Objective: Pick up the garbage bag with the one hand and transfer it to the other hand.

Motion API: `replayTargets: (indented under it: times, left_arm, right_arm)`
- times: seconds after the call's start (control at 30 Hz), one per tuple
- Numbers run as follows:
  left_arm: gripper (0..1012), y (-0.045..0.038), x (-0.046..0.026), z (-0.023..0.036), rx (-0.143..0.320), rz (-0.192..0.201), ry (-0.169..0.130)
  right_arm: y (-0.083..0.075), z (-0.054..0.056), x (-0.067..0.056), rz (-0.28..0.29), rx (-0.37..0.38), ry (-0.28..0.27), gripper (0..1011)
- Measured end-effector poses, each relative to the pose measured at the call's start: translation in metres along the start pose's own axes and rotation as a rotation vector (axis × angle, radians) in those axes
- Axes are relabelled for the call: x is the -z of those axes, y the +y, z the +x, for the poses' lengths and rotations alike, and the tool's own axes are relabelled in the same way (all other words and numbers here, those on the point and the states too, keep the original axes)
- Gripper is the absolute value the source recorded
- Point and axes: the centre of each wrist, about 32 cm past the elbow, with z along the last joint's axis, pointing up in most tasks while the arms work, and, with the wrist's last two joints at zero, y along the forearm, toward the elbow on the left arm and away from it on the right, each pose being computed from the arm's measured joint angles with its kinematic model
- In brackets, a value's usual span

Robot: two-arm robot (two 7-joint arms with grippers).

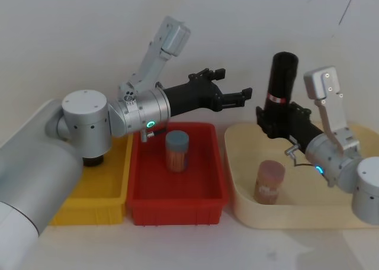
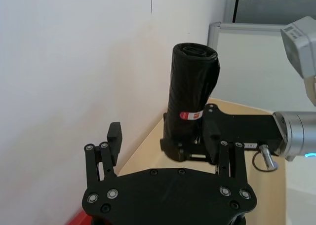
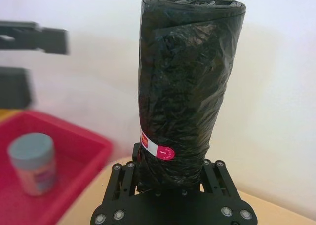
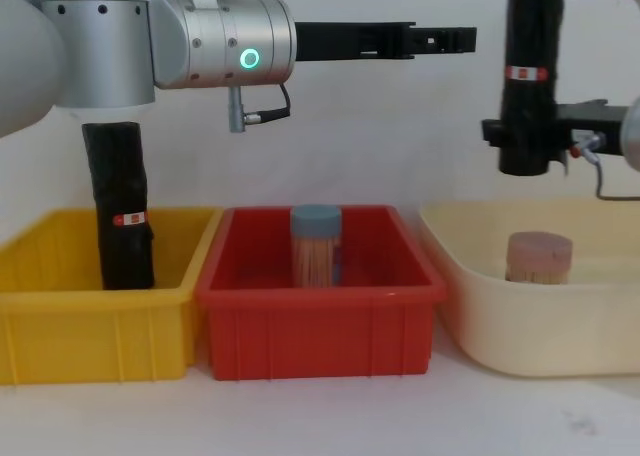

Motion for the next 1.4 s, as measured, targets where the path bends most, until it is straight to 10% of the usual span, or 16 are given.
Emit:
replayTargets:
  times: [0.63, 1.13, 1.4]
  left_arm:
    - [1002, 0.0000, 0.0000, 0.0000, 0.000, 0.000, 0.000]
    - [1001, 0.0000, 0.0000, 0.0000, 0.000, 0.000, 0.000]
    - [1001, 0.0000, 0.0000, 0.0000, 0.000, 0.000, 0.000]
  right_arm:
    - [-0.016, 0.031, 0.009, -0.159, 0.102, -0.024, 562]
    - [-0.022, 0.038, 0.011, -0.223, 0.116, -0.025, 971]
    - [-0.023, 0.040, 0.011, -0.236, 0.118, -0.025, 1004]
